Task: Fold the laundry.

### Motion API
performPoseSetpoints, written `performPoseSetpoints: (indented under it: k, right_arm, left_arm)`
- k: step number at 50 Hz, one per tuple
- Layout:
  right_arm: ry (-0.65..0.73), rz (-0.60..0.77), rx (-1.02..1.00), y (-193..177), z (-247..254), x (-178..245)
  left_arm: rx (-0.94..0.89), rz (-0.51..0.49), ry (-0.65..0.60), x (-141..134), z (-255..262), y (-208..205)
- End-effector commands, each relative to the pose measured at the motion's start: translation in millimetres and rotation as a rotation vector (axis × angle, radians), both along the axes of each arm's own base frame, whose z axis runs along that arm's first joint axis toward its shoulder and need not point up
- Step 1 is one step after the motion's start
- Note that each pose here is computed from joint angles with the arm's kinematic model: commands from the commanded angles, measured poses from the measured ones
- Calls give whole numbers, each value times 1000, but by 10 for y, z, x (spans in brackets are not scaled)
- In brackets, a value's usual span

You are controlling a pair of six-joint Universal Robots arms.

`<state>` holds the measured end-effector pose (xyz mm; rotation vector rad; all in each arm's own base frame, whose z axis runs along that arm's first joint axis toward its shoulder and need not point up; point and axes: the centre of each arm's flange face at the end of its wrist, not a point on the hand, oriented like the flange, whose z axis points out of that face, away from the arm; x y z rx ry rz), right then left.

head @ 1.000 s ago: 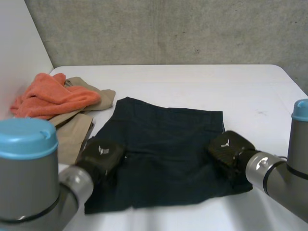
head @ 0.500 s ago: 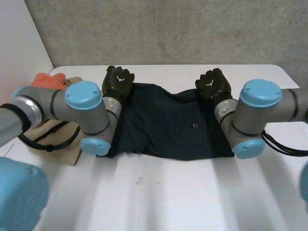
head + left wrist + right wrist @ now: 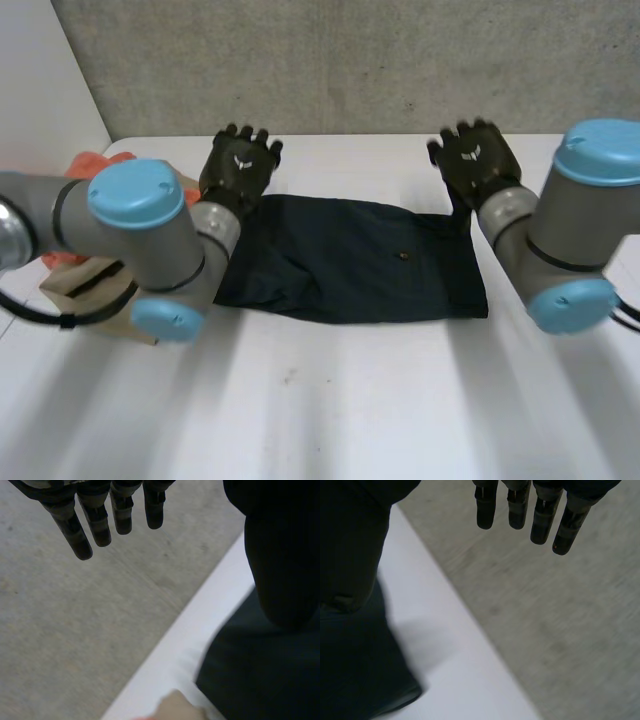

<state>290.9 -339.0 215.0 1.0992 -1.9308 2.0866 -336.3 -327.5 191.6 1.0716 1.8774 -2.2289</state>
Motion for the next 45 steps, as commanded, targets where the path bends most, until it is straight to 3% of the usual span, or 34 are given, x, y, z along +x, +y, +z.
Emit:
performPoseSetpoints:
  k: [1, 14, 26, 30, 37, 40, 45]
  right_arm:
    - [5, -54, 375, 400, -354, -298]
    - [15, -37, 460, 314, -933, -316]
    - [-11, -139, 333, 143, -688, -598]
    - [46, -174, 265, 104, -457, -866]
    - [307, -205, 145, -24, -369, -1147]
    - [381, -151, 76, -7, -278, -1013]
    - [373, 84, -110, 287, 14, -236]
  left_arm:
    - [135, -15, -25, 189, -168, 445]
    - [185, -5, -32, 282, -263, 542]
    - [160, -10, -18, 308, -105, 632]
    - [135, -13, -3, 333, 25, 677]
    - [139, -17, 37, 385, 126, 781]
    - [150, -18, 52, 396, 130, 803]
    - [160, -11, 57, 420, 143, 808]
